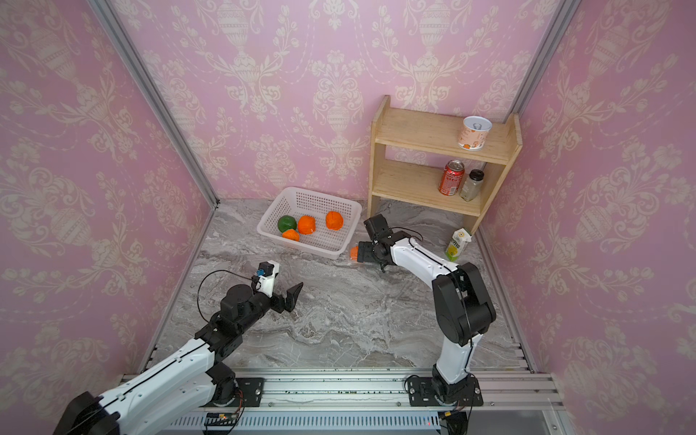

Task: Take oranges out of containers
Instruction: Adjust the packing box at the center of the board.

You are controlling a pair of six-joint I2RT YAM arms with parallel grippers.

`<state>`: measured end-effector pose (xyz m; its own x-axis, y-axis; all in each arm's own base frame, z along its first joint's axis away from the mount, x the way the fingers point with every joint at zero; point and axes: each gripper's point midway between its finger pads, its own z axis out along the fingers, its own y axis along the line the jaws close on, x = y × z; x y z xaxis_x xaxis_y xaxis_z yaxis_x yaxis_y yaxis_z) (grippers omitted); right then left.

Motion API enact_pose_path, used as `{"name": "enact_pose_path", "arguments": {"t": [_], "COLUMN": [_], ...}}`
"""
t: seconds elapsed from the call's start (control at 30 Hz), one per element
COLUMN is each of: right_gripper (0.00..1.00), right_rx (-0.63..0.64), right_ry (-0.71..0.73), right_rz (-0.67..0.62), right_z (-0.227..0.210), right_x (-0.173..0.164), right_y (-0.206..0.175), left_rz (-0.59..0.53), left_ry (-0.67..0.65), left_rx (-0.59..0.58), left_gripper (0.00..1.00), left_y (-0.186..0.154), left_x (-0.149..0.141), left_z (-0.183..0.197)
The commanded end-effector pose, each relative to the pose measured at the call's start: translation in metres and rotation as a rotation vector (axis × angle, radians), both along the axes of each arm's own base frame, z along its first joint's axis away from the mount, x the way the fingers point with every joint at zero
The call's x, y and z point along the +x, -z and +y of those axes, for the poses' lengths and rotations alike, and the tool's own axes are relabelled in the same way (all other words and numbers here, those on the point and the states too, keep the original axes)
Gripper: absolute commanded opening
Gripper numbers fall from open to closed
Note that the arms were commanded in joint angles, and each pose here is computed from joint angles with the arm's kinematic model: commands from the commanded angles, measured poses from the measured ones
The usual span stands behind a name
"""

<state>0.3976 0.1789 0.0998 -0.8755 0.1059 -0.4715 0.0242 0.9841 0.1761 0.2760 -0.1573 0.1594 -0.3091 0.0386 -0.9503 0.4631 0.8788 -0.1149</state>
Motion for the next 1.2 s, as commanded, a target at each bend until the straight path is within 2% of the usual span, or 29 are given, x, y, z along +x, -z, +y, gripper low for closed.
{"name": "enact_pose_path", "arguments": {"t": [0.0,0.13,0.23,0.33,0.47,0.57,0.67,0.77,0.9,1.03,1.17], "right_gripper": [0.92,0.92,0.93,0.95,0.95,0.95,0.99,1.00,1.00,0.98,0.98], "right_rx": [0.100,0.195,0.230,0.195,0.179,0.133,0.108,0.084,0.028,0.016,-0.014], "right_ry": [-0.024,-0.038,-0.047,-0.040,-0.019,0.002,-0.012,-0.036,-0.036,-0.040,-0.050], "right_rz": [0.034,0.009,-0.039,-0.090,-0.124,-0.122,-0.142,-0.155,-0.106,-0.062,-0.029], "right_z": [0.024,0.038,0.037,0.023,-0.003,-0.021,-0.027,-0.028,-0.033,-0.030,-0.029], "right_x": [-0.034,-0.060,-0.066,-0.055,-0.016,0.008,0.029,0.050,0.074,0.086,0.085], "right_y": [-0.011,-0.032,-0.054,-0.068,-0.069,-0.065,-0.062,-0.054,-0.031,-0.009,0.005], "left_rz": [-0.010,-0.011,-0.008,-0.003,-0.005,-0.009,-0.014,-0.022,-0.017,-0.013,-0.021], "left_ry": [0.004,0.004,0.004,0.010,0.016,0.013,0.014,0.020,0.022,0.010,-0.014], "left_rx": [0.019,0.020,0.019,0.019,0.014,0.017,0.016,0.007,0.009,0.014,0.017], "left_gripper": [0.99,0.99,0.99,0.99,0.99,0.99,0.99,0.99,0.99,0.99,0.99], "left_y": [0.003,0.003,0.005,0.006,0.006,0.007,0.007,0.007,0.009,0.011,0.012], "left_x": [-0.002,-0.002,-0.001,-0.001,-0.001,-0.001,-0.002,-0.002,-0.002,-0.001,0.000], "left_z": [0.000,0.000,-0.001,-0.002,-0.003,-0.002,-0.002,-0.003,-0.004,-0.002,0.003]}}
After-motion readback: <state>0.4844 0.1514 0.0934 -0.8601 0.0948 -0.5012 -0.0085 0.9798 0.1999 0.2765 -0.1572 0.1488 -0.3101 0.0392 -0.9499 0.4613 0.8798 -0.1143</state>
